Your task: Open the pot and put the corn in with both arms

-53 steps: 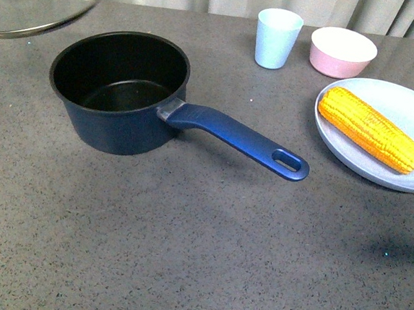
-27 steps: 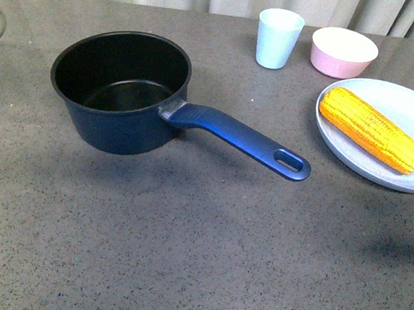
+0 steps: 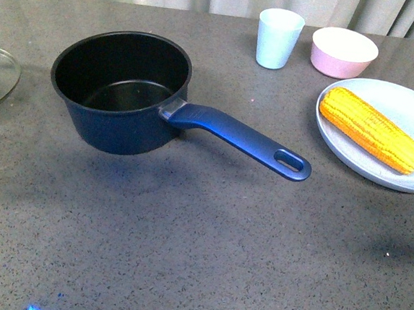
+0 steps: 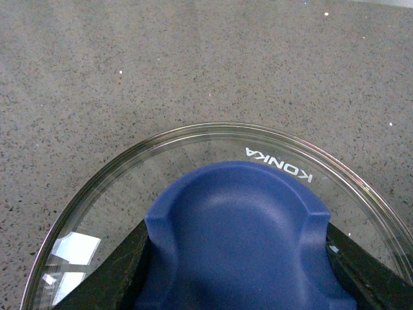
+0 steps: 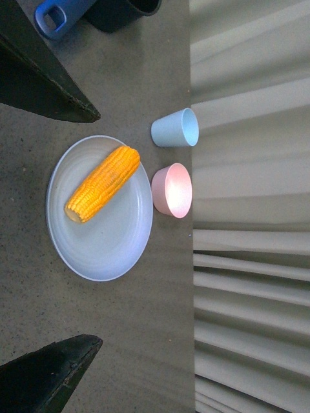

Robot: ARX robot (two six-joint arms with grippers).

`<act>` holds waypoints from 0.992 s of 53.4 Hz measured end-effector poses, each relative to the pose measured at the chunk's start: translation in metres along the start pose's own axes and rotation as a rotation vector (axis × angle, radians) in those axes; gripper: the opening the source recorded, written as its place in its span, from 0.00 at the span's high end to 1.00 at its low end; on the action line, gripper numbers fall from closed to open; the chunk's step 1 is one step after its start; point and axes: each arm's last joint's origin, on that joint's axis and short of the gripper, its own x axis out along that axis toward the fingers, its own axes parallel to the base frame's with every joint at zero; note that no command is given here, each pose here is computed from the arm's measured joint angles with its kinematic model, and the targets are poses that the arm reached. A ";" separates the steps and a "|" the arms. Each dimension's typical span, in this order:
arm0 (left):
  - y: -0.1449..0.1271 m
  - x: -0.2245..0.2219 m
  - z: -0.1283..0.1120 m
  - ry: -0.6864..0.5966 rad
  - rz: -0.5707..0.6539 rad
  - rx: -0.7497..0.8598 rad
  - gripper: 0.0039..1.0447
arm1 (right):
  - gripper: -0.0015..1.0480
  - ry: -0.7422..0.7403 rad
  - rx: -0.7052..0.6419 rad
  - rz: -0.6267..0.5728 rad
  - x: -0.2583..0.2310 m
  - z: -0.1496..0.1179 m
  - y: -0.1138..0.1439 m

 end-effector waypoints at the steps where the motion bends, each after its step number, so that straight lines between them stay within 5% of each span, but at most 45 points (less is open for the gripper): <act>1: -0.001 0.001 -0.002 0.002 -0.002 0.001 0.49 | 0.09 0.000 0.000 0.000 0.000 0.000 0.000; 36: -0.020 0.009 -0.037 0.035 -0.066 0.018 0.49 | 0.09 0.000 0.000 0.000 0.000 0.000 0.000; 46: -0.020 0.006 -0.040 0.037 -0.068 0.007 0.12 | 0.09 0.000 0.000 0.000 0.000 0.000 0.000; 53: -0.018 -0.011 -0.041 0.045 -0.066 -0.002 0.08 | 0.09 0.000 0.000 0.000 0.000 0.000 0.000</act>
